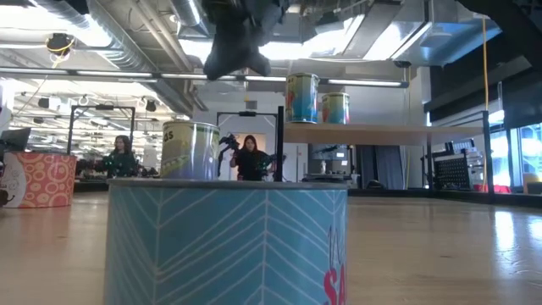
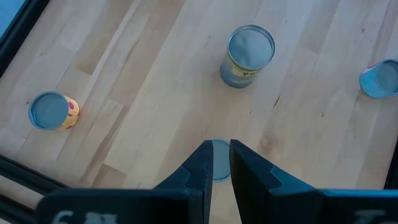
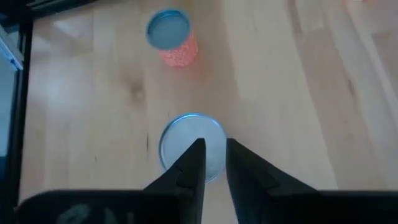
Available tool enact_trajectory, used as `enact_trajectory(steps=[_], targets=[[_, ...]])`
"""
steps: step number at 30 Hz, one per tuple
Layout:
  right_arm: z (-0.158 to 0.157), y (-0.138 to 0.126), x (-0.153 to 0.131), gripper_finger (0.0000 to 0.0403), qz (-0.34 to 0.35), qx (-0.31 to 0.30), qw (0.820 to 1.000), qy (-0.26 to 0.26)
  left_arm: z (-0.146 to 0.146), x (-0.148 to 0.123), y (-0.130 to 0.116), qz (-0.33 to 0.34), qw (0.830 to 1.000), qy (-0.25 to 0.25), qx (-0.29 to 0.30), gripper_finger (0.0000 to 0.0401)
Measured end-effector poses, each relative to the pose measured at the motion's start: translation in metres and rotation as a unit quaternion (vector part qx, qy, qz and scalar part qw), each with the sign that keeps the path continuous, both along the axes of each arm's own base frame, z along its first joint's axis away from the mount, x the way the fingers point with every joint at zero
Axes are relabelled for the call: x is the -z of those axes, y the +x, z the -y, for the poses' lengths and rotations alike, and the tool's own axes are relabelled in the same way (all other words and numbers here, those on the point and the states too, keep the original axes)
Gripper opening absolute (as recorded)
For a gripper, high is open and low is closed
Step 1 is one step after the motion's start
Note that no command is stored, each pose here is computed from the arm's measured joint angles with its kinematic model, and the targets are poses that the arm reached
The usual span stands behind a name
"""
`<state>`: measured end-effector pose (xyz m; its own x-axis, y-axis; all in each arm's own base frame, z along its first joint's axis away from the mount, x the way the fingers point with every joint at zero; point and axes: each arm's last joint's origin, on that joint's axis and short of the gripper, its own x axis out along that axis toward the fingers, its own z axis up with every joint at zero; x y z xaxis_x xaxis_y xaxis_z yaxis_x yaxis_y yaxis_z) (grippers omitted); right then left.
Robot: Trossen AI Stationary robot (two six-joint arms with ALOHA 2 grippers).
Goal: Pick and place cans onto a shelf
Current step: Put the canned peas on the shelf
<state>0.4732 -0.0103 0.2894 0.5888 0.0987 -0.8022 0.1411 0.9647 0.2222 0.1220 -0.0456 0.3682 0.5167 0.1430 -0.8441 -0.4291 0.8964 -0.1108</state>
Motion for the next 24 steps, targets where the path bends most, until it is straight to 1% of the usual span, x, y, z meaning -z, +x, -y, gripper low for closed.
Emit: enact_trajectory(steps=[4, 7, 13, 22, 24], targets=[[0.001, 0.002, 0.006, 0.0064, -0.011, 0.003, 1.000, 0.028, 0.000, 0.000, 0.001, 0.004, 1.000, -0.001, -0.001, 0.0047], [0.001, 0.004, 0.015, 0.0064, -0.025, 0.001, 0.999, 0.036, 0.000, 0.000, 0.001, 0.006, 1.000, 0.002, -0.003, 0.0047], [0.001, 0.009, 0.035, 0.0064, -0.055, -0.002, 0.998, 0.038, 0.000, -0.001, 0.001, 0.013, 1.000, 0.007, -0.009, 0.0047], [0.001, 0.014, 0.047, 0.0064, -0.062, -0.011, 0.998, 0.030, 0.000, -0.002, 0.002, 0.019, 1.000, 0.005, -0.009, 0.0047], [0.002, 0.014, 0.052, 0.0064, -0.074, -0.013, 0.997, 0.029, 0.000, -0.002, 0.002, 0.020, 1.000, 0.005, -0.009, 0.0047]])
